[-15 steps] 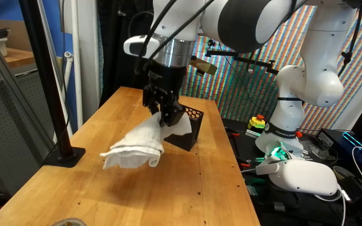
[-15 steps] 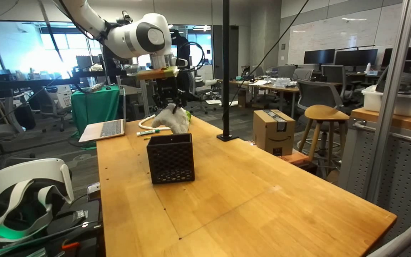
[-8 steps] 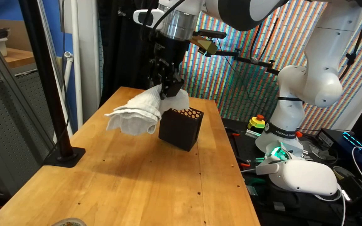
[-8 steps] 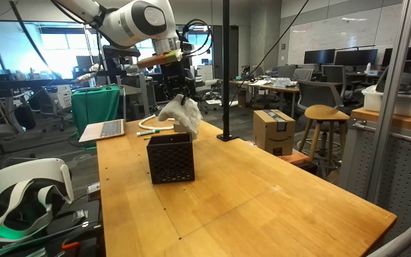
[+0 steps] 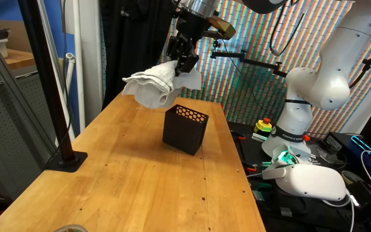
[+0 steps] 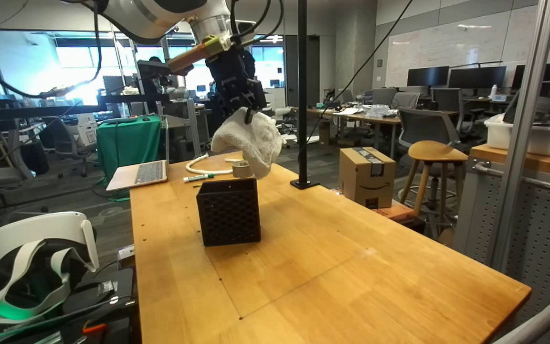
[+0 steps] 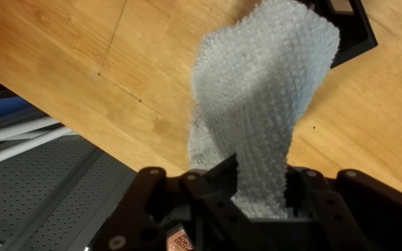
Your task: Put the towel in the box
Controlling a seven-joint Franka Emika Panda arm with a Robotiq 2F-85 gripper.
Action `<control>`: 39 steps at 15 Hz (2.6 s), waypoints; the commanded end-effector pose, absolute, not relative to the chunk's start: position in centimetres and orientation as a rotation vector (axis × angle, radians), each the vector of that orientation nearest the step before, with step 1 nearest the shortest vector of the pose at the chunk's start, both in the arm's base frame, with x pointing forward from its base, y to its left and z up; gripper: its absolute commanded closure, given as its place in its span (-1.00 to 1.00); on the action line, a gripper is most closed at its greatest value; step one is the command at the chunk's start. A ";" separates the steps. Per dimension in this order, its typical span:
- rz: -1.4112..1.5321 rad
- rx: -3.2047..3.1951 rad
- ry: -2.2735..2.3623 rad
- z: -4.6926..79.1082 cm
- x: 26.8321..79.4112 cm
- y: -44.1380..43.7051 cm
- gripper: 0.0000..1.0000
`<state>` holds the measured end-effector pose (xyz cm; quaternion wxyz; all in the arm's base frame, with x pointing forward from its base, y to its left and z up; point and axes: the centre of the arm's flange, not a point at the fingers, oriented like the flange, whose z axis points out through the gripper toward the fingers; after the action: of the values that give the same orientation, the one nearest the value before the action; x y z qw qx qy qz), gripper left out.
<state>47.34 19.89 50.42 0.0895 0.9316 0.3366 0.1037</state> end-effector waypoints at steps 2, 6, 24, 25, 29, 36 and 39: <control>0.332 2.695 1.123 48.8 44.2 19.9 0.66; 0.216 2.646 1.259 45.2 43.7 20.9 0.66; -0.273 2.580 1.615 30.7 49.0 19.5 0.65; -0.296 2.576 1.621 30.5 49.0 19.6 0.65; -0.330 2.571 1.636 30.9 49.5 19.9 0.65; -0.232 2.558 1.656 34.5 48.9 20.8 -0.25; -0.175 2.549 1.674 36.0 48.6 21.3 -0.69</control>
<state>48.52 20.68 34.65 0.0529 0.8383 0.5366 -0.0805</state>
